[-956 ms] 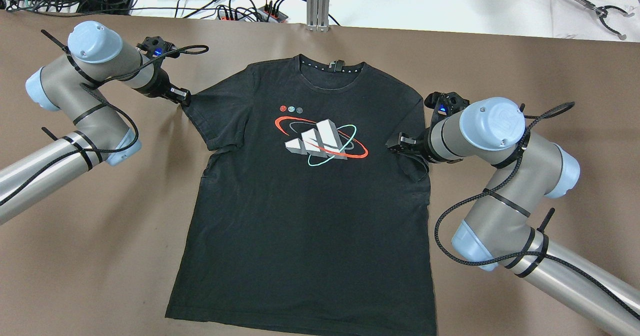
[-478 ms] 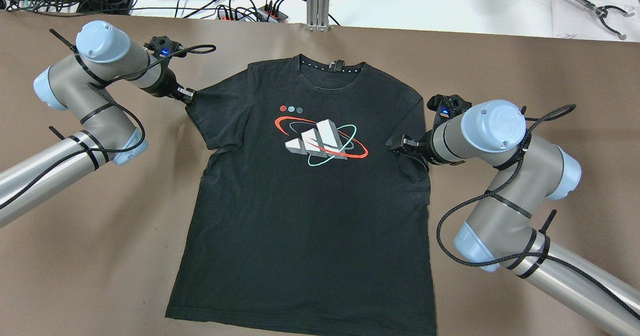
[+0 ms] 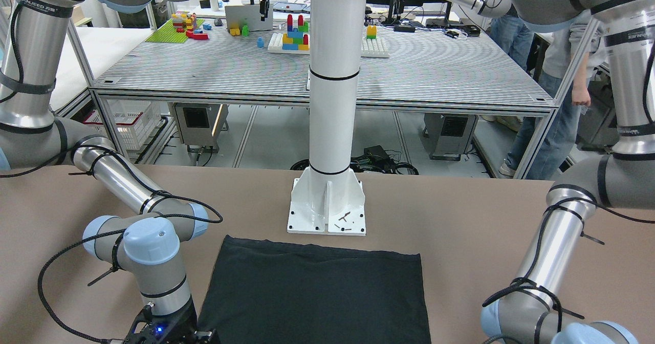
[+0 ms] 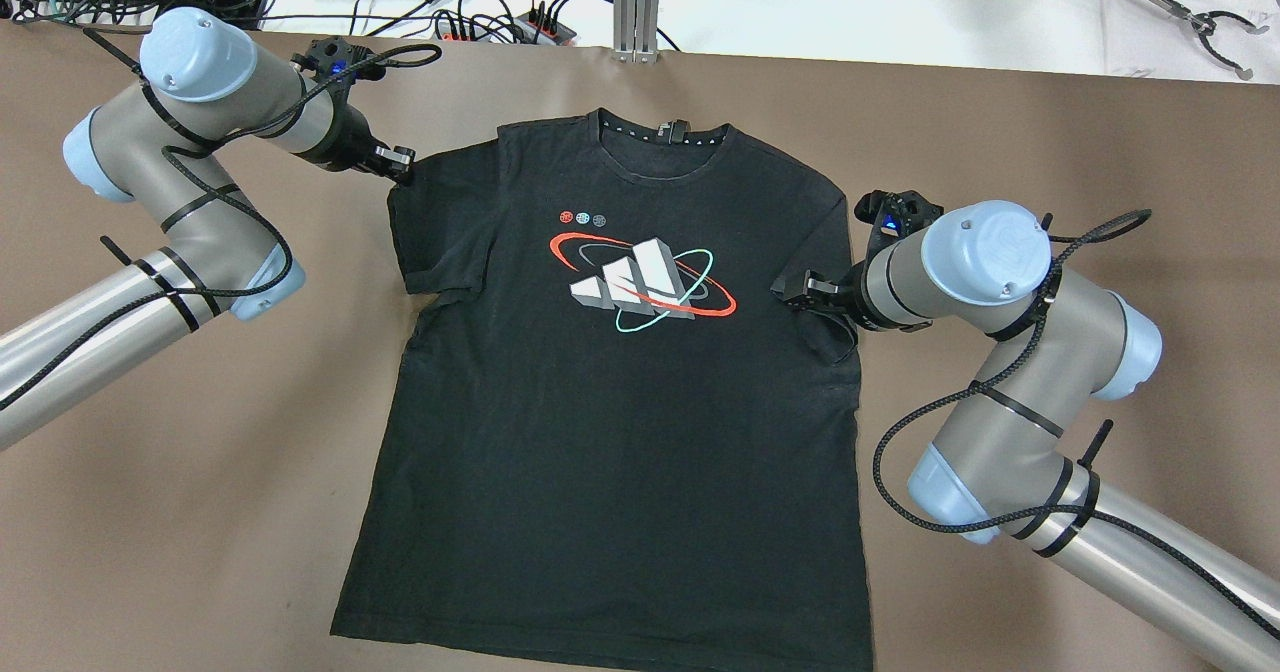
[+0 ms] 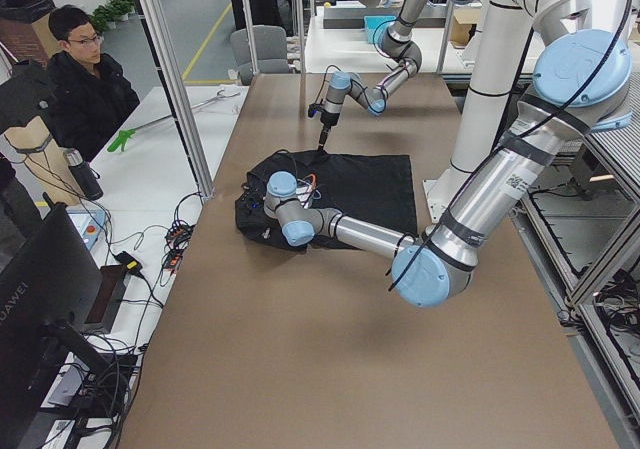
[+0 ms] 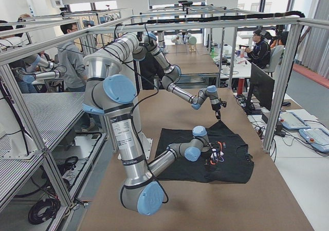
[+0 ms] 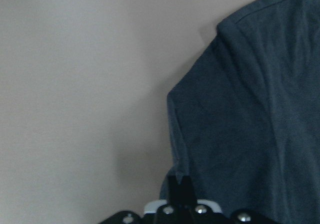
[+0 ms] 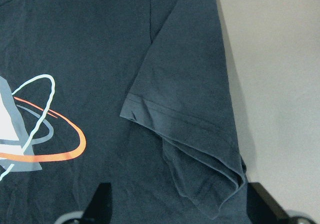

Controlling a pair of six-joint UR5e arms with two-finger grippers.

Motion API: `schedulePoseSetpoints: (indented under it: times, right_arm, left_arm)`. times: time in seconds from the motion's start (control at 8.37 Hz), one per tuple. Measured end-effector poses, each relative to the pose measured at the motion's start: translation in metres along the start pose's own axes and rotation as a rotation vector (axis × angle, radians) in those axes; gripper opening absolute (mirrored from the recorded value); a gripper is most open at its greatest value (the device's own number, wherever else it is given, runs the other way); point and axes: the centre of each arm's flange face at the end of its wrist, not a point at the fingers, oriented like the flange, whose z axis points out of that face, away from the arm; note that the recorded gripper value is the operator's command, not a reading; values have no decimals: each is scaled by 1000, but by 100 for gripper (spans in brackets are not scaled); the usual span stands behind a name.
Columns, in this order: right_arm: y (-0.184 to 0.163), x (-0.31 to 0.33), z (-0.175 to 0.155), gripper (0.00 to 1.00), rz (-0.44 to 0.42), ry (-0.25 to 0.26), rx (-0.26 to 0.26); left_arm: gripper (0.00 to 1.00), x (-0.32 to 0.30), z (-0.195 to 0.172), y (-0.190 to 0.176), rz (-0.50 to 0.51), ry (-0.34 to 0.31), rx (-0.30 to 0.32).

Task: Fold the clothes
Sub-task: 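Bring the left gripper to the opposite sleeve while the right gripper holds position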

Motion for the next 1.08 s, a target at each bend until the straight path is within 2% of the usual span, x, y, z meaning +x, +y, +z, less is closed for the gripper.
schedulePoseSetpoints:
  times: [0.24,0.6,0.72,0.84,1.08]
  right_arm:
    - [-1,3,5,95,-5,12,-2]
    - [-3,6,8,95,-7,20,-1]
    - [-3,6,9,95,-6,22,-2]
    - [-3,7,9,95,-6,23,-2]
    - [-3,7,10,95,-5,23,-2]
  left_arm:
    - [0,48,1,9,-59,48,7]
    - [0,110,39,-9,-97,20,26]
    - [22,124,50,-16,-104,2,37]
    - [94,132,57,-22,-109,-11,46]
    - [94,141,68,-14,-97,-19,49]
